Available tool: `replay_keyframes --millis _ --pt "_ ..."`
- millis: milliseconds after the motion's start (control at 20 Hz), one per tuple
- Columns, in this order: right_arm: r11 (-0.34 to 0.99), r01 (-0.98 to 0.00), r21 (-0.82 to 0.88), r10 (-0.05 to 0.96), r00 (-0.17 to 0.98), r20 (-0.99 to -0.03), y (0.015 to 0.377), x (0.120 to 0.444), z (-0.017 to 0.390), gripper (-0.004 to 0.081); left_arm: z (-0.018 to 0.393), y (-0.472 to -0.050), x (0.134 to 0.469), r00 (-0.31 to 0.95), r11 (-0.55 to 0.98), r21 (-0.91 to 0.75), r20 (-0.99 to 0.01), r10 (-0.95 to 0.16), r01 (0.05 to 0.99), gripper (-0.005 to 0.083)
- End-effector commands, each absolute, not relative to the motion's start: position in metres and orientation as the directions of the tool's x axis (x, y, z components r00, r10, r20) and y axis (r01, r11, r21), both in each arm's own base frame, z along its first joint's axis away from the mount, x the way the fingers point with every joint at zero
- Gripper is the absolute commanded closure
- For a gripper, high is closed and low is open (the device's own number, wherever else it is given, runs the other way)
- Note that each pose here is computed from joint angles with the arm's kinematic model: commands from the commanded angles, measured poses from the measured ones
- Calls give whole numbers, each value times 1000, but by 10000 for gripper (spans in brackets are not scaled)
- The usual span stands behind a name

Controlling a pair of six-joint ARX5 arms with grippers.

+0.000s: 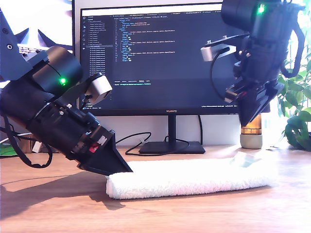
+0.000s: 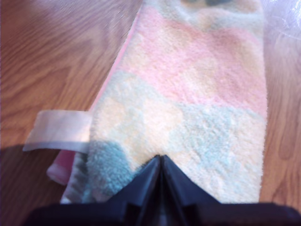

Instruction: Fold the tea towel to a neat square and place it to the right

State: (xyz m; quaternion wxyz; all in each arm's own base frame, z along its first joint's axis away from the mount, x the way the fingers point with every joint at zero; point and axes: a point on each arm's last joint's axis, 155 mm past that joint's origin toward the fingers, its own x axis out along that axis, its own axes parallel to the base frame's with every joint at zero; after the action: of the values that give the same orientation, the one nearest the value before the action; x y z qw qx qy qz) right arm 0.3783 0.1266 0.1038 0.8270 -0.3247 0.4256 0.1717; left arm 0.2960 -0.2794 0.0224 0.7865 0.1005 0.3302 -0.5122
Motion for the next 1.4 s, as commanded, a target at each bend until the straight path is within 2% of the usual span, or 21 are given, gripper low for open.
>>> replay_keyframes --millis 0,100,150,250,450,650,950,1100,1350 --pt "731 -588 -346 52 555 -831 135 374 103 632 15 -277 293 250 461 -187 -638 -728 867 793" --pt "729 -651 -211 170 470 -866 155 357 95 764 15 -276 295 254 467 -185 -640 -725 865 793" --pt "717 -681 -147 231 432 -872 166 349 93 778 15 -276 295 255 468 -185 -640 -724 864 793" --pt "700 -709 -86 300 402 -865 179 345 94 780 15 -275 295 257 469 -185 -639 -725 864 793" --pt "697 -717 10 344 322 -882 188 340 72 780 20 -277 297 265 464 -177 -625 -734 868 793" --pt "649 -758 60 411 283 -867 204 342 61 780 64 -278 310 349 476 -102 -551 -758 874 793" --pt "373 -926 63 612 195 -767 239 331 79 780 122 -252 325 484 562 -26 -477 -734 827 793" --pt "343 -938 58 621 180 -763 239 328 79 780 127 -249 321 473 559 -48 -476 -741 827 793" --pt "334 -942 37 565 169 -808 210 328 69 780 110 -254 300 382 513 -119 -532 -756 850 793"
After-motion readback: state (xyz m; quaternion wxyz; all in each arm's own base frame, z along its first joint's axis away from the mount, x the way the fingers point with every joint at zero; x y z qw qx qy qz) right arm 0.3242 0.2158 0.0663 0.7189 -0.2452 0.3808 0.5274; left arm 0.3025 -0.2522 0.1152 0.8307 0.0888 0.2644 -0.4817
